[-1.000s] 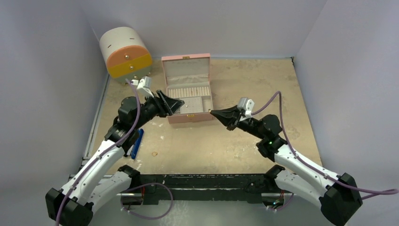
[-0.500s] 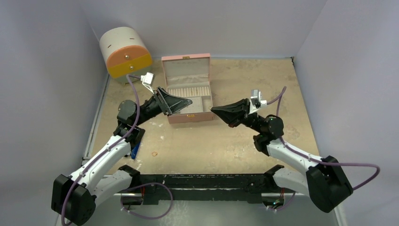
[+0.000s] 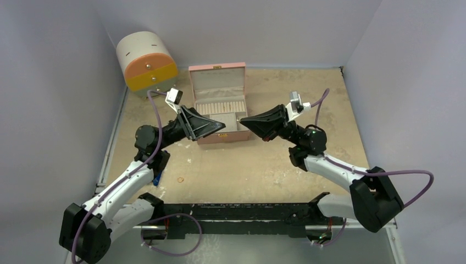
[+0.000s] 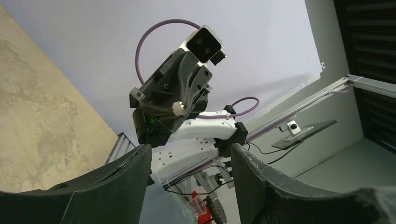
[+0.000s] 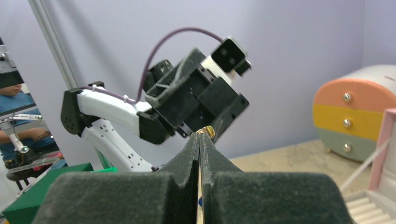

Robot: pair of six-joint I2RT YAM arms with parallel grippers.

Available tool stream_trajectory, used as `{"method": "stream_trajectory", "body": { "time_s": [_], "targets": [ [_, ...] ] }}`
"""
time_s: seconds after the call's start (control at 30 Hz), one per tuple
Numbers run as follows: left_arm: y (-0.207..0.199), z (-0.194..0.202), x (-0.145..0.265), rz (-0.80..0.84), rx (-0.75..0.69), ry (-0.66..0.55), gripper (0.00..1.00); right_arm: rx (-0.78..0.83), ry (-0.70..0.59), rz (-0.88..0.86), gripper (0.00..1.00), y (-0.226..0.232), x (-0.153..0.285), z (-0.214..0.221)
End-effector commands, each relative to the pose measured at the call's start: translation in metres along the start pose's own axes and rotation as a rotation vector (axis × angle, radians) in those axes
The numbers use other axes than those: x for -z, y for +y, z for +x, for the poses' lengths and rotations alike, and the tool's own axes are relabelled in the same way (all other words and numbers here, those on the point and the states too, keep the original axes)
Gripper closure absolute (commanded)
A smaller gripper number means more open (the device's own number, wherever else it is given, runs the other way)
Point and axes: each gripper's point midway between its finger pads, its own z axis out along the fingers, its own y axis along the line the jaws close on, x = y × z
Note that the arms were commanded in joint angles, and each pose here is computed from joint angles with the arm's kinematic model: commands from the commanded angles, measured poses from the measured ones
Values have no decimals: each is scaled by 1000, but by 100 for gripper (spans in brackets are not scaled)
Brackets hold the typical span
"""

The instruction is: Organize the mixed jewelry

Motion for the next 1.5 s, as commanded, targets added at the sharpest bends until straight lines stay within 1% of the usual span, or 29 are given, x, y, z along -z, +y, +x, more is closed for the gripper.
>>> {"method": "stream_trajectory", "body": {
  "time_s": [0.0,0.13,0.3,0.5,1.07,1.47],
  "targets": [
    [-28,4,2,135,17,8,38,163,-154,-216,100,53,-17,-48],
    [-38,5,1,197,48,14,38,164,-159,-240,100,59,-24,-47],
    [-41,8,-1,213,56,26,39,163,-157,-257,100,64,-31,-42],
    [-42,14,-4,233,70,45,43,167,-160,-279,100,68,-36,-41],
    [-43,17,-7,237,91,69,57,198,-120,-326,100,78,-32,-30],
    [-43,22,-11,239,98,93,68,211,-110,-326,100,78,-29,-25]
  ]
}}
